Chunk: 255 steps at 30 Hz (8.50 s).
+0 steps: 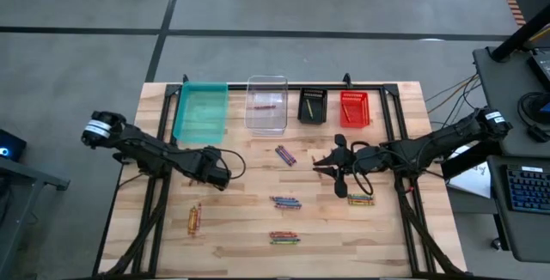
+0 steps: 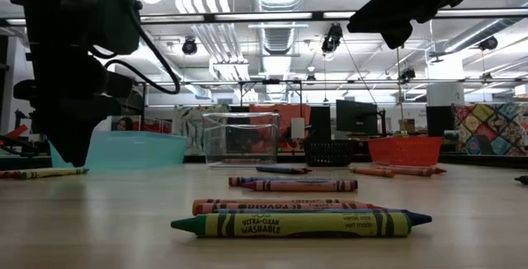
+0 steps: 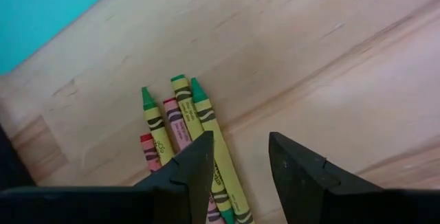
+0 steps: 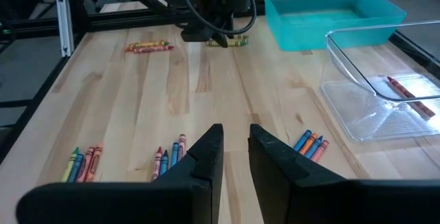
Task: Sort crayons
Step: Put the green crayon into the black bin
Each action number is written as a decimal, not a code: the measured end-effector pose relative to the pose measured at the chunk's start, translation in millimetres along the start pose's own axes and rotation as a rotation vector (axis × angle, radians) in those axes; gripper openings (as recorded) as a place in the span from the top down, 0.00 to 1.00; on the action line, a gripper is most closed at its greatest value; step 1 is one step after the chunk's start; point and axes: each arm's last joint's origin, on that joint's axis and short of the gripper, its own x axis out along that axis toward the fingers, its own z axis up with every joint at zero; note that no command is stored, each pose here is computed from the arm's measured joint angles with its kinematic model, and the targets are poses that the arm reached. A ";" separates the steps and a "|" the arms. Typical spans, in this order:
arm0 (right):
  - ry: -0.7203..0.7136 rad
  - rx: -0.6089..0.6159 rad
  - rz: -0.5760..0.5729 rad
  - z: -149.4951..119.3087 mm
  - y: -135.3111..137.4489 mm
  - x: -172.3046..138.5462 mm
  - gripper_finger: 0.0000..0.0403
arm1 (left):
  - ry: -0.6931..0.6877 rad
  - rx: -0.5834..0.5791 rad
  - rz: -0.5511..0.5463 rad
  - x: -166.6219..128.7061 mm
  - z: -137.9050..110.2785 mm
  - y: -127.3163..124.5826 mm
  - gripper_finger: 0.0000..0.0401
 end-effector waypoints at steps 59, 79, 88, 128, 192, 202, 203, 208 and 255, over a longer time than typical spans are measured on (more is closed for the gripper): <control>-0.005 0.001 -0.025 0.0 -0.8 0.0 0.85 | -0.038 -0.015 -0.085 5.5 1.4 -6.4 0.69; -0.005 0.001 -0.025 0.0 -0.8 0.0 0.85 | -0.010 -0.045 -0.003 11.1 -3.8 4.1 0.69; -0.005 0.003 -0.025 0.0 -0.8 0.0 0.85 | -0.017 -0.051 -0.050 11.1 -2.6 -0.5 0.69; -0.018 0.003 -0.075 0.5 -2.2 0.0 0.85 | 0.015 -0.014 -0.031 -2.2 -12.1 3.7 0.69; -0.018 0.010 -0.075 0.5 -2.2 0.0 0.85 | -0.058 0.049 -0.132 4.0 -19.9 -3.2 0.99; -0.023 0.012 -0.074 0.9 -2.0 0.4 0.85 | -0.386 0.143 -0.376 -41.8 2.0 -15.2 1.00; -0.027 0.013 -0.073 1.0 -1.7 1.5 0.85 | -0.445 0.162 -0.426 -49.0 5.1 -16.9 1.00; -0.068 0.005 -0.065 1.5 1.5 12.8 0.85 | -0.757 0.318 -0.706 -91.5 19.6 -27.5 1.00; -0.419 -0.123 -0.055 37.3 14.8 79.8 0.72 | -1.409 0.422 -0.861 -114.5 56.1 -68.3 1.00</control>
